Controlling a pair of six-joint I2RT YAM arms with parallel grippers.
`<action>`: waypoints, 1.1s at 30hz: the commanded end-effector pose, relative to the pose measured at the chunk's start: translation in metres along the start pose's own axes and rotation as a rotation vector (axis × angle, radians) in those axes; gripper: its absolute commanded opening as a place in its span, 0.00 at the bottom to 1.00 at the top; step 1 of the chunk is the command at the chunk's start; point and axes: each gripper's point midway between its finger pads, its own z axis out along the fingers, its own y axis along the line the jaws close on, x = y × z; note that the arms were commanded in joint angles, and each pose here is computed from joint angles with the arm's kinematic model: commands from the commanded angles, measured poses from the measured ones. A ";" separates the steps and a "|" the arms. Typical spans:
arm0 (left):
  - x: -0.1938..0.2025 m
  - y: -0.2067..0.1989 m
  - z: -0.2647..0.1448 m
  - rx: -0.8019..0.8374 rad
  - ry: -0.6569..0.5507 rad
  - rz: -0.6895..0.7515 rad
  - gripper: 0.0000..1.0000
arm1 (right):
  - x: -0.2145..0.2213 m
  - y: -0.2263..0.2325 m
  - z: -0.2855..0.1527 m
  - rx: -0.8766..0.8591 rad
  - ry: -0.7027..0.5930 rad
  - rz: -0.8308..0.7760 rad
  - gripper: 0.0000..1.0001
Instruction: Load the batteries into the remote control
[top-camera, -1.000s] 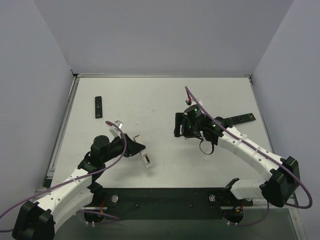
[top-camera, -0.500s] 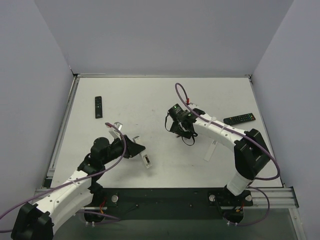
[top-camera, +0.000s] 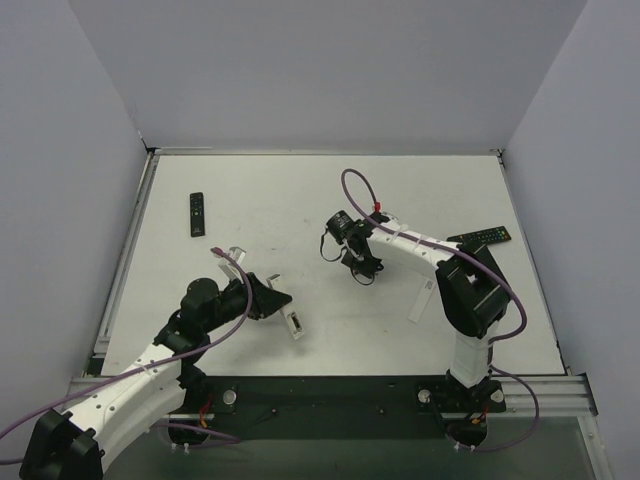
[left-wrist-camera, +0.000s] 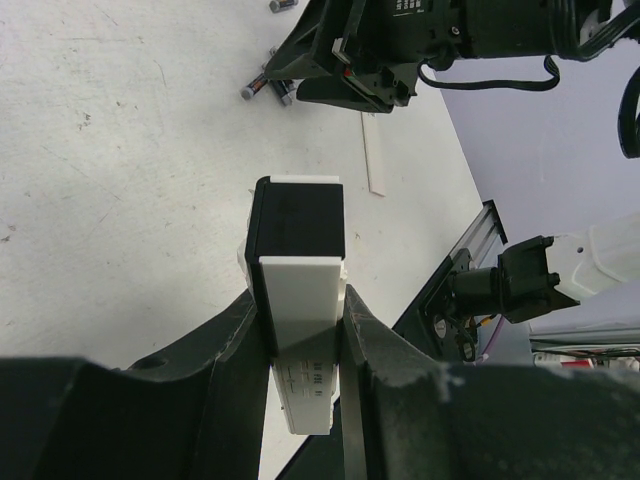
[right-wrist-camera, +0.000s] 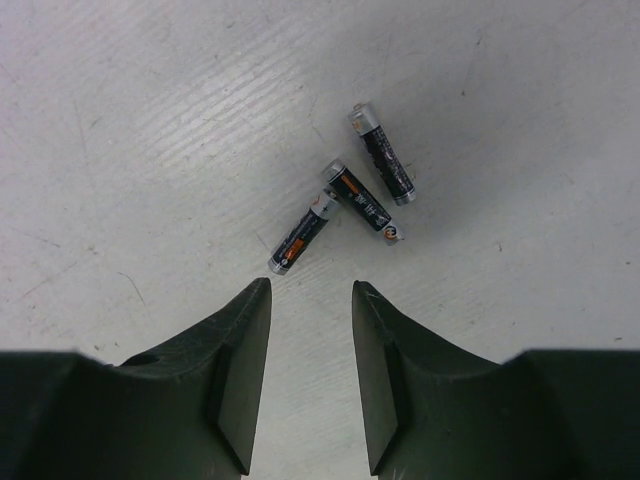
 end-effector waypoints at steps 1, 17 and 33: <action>-0.010 -0.011 0.000 0.037 -0.036 0.039 0.00 | -0.014 -0.007 0.001 0.058 -0.035 0.059 0.34; -0.010 -0.013 0.000 0.041 -0.029 0.036 0.00 | -0.009 -0.007 0.024 0.106 0.011 0.086 0.28; -0.010 -0.013 0.000 0.036 -0.028 0.027 0.00 | 0.000 -0.009 0.038 0.132 0.023 0.060 0.19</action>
